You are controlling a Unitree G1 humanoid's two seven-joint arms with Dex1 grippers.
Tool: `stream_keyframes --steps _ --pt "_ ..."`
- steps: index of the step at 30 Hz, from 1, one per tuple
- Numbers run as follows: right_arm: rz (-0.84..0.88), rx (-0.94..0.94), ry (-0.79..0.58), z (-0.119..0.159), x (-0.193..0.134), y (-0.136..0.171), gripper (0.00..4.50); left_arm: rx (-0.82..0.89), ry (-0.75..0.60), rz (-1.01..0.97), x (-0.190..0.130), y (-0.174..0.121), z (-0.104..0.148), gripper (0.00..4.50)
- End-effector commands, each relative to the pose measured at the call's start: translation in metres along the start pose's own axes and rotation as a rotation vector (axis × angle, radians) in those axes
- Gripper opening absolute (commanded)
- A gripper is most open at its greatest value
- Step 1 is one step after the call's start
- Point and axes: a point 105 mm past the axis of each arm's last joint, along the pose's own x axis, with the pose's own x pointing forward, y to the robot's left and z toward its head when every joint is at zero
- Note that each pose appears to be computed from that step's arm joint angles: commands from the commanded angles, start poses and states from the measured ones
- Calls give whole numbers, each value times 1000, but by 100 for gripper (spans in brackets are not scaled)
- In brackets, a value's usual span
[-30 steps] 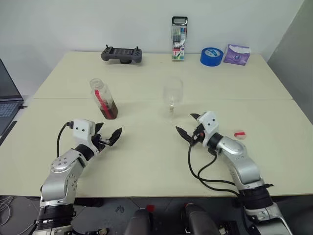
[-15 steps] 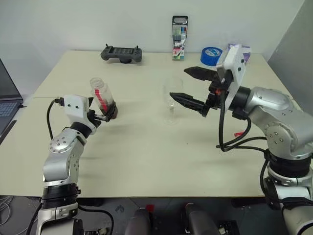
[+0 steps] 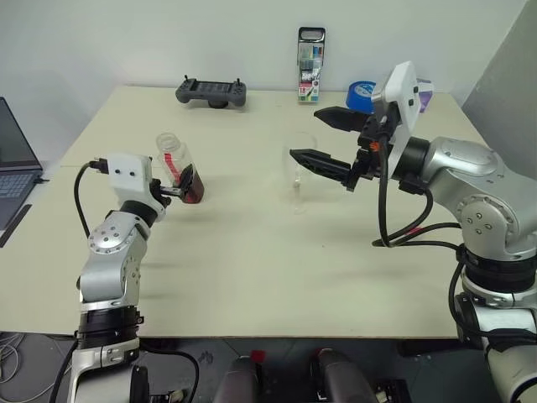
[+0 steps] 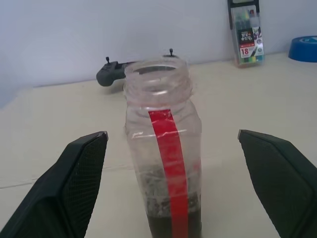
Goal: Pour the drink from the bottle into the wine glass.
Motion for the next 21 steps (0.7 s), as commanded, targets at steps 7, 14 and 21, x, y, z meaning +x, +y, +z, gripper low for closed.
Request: stream_keyframes --steps 7,14,21 --pt "2 -41 -25 10 2 3 446 41 -48 24 32 2 3 450" --pt "-11 -45 -8 7 -1 3 449 64 -93 19 45 2 10 431" --pt "-25 -41 -10 6 -1 3 450 70 -60 19 45 3 -2 240"
